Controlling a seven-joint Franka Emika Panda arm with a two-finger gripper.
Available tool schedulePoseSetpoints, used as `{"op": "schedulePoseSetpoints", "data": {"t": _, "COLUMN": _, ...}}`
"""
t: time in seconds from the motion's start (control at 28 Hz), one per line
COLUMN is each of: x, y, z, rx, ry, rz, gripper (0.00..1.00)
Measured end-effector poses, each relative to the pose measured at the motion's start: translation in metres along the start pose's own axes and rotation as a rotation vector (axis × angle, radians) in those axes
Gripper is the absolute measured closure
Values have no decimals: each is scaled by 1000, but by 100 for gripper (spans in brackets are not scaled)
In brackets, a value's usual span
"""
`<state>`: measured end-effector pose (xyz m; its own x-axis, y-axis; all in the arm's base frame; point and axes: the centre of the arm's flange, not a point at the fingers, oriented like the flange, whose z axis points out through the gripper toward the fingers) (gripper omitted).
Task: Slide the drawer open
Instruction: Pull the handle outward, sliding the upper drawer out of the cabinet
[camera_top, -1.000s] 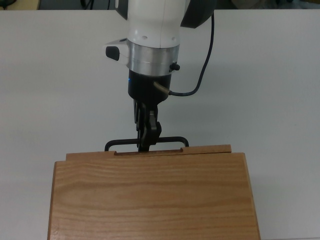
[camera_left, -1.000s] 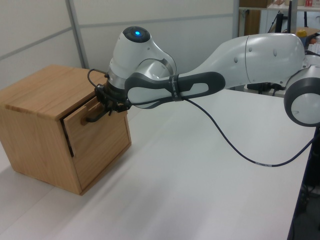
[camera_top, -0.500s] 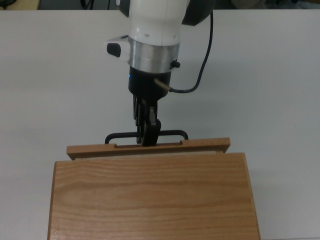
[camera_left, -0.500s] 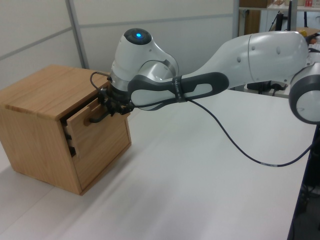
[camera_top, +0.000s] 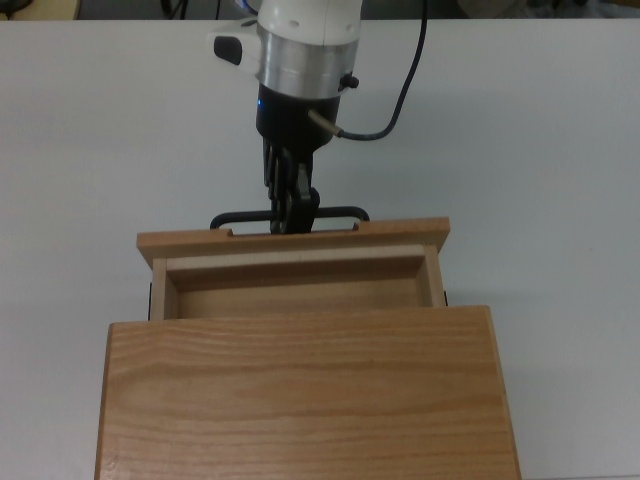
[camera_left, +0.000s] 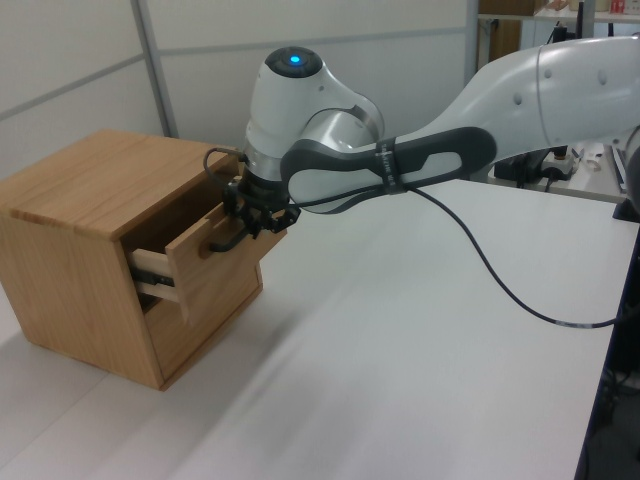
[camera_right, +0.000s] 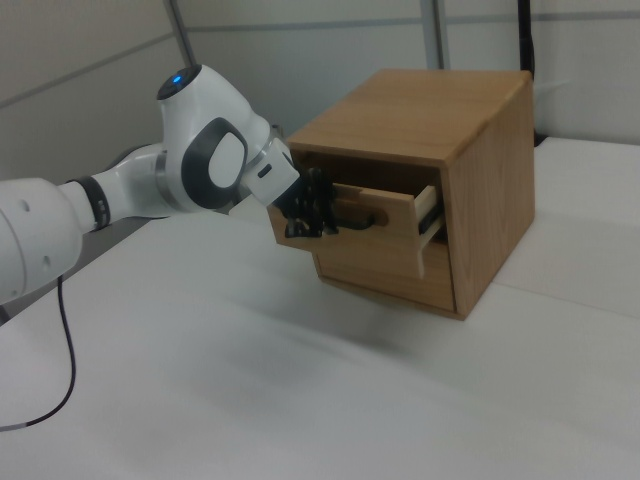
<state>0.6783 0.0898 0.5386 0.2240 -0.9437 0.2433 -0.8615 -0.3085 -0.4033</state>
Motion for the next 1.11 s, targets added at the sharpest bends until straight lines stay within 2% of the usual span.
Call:
{"op": "schedulePoseSetpoints", "data": {"t": 0.46, "x": 9, "y": 44, "z": -26, "rx": -43, "ry": -49, "rz": -20, "gripper": 93}}
{"op": "schedulePoseSetpoints", "data": {"t": 1.11, "x": 16, "y": 100, "z": -57, "rx": -88, "ry": -63, "rz": -36, "gripper": 93}}
